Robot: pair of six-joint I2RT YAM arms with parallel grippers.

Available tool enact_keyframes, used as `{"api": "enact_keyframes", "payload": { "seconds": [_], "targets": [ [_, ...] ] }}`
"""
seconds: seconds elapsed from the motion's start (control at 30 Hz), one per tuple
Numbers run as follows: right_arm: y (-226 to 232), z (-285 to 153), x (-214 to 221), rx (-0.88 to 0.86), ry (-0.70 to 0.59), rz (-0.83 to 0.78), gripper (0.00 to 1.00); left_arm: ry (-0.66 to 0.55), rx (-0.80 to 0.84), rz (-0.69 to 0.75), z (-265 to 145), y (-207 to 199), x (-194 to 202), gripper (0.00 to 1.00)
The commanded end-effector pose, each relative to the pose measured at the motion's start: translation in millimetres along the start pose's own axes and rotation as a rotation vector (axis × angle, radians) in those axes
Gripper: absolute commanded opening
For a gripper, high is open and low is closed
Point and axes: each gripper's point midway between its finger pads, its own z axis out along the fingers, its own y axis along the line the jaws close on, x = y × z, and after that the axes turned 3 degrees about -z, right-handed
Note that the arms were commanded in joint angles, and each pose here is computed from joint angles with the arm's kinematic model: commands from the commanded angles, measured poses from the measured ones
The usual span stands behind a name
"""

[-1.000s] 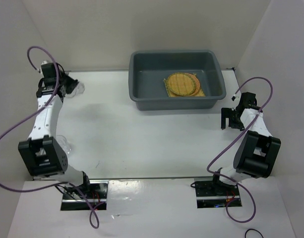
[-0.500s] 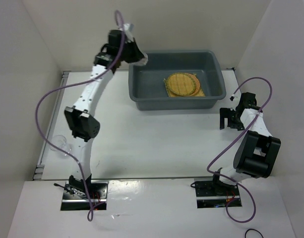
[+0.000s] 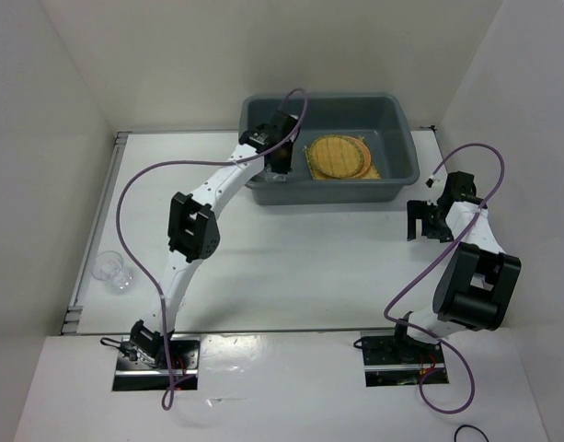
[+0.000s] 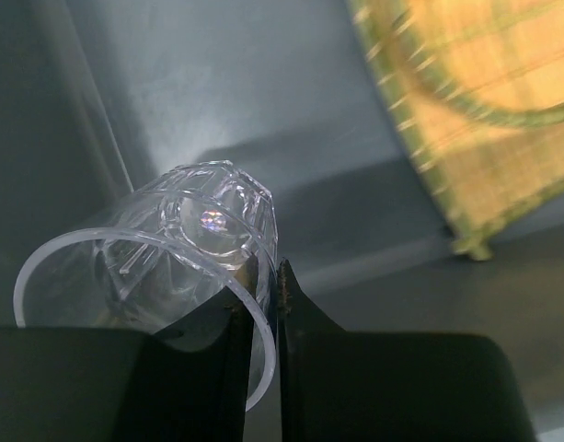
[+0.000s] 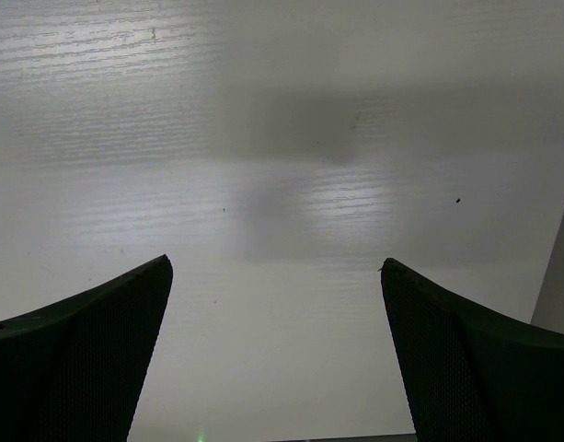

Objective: Place the mixed dishes into the plastic bin

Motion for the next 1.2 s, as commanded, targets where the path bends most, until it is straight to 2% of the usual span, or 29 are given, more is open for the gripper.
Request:
{"api": "enact_keyframes", "payload": {
  "seconds": [0.0, 0.03, 0.13, 0.23, 0.33, 0.37, 0.43, 0.53, 0.63, 0.73, 0.77, 0.83, 0.87, 0.9, 0.93, 0.97, 1.0, 1.03, 1.1, 1.17],
  "targets": [
    [2, -1, -2, -0.007, -0.004, -0.012, 0.98, 0.035, -0.047, 0.029, 9, 7, 17, 0.17],
    [2, -1, -2, -0.007, -0.004, -0.012, 0.98, 0.040, -0.035, 0.029, 9, 5, 18, 0.22],
    [2, 1, -1, -0.009, 0.005, -0.011, 0.98, 0.074, -0.010, 0.031, 15, 2, 28, 0.28],
    [2, 1, -1, -0.009, 0.005, -0.011, 0.98, 0.095, 0.013, 0.032, 19, -2, 34, 0.44],
    [2, 1, -1, -0.009, 0.005, -0.011, 0.98, 0.075, -0.002, 0.038, 9, -5, 26, 0.54],
    [2, 1, -1, -0.009, 0.005, -0.011, 0.98, 0.038, -0.004, 0.034, -4, -5, 12, 0.59],
    [2, 1, -1, -0.009, 0.005, -0.011, 0.98, -0.067, -0.082, 0.029, -29, 3, -18, 0.76],
    [2, 3, 1, -0.012, 0.014, -0.010, 0.98, -0.295, -0.195, -0.018, -107, 25, -83, 0.97],
    [3, 5, 4, -0.018, 0.031, -0.008, 0.98, -0.461, -0.301, -0.062, -177, 51, -121, 0.99],
    [4, 7, 6, -0.021, 0.040, -0.008, 0.98, -0.545, -0.513, -0.150, -233, 97, -126, 1.00],
    [4, 7, 6, -0.021, 0.040, -0.008, 0.98, -0.568, -0.586, -0.231, -243, 115, -121, 1.00],
    [4, 7, 6, -0.021, 0.040, -0.008, 0.98, -0.524, -0.790, -0.294, -267, 164, -90, 1.00],
    [4, 7, 6, -0.021, 0.040, -0.008, 0.98, -0.534, -0.839, -0.463, -267, 196, -78, 1.00],
    [3, 5, 4, -0.018, 0.031, -0.008, 0.98, -0.491, -0.890, -0.505, -282, 220, -58, 1.00],
    [3, 5, 4, -0.018, 0.031, -0.008, 0.98, -0.416, -0.888, -0.532, -274, 235, -39, 1.00],
    [3, 5, 4, -0.018, 0.031, -0.008, 0.98, -0.298, -0.957, -0.559, -250, 256, 6, 1.00],
    [3, 5, 4, -0.018, 0.031, -0.008, 0.98, -0.303, -0.979, -0.649, -267, 281, 22, 1.00],
    [3, 5, 4, -0.018, 0.031, -0.008, 0.98, -0.245, -0.954, -0.670, -261, 286, 42, 1.00],
    [3, 5, 4, -0.018, 0.031, -0.008, 0.98, -0.198, -0.952, -0.729, -254, 310, 89, 1.00],
    [4, 7, 6, -0.021, 0.040, -0.008, 0.98, -0.152, -0.913, -0.799, -244, 319, 120, 1.00]
  ]
}}
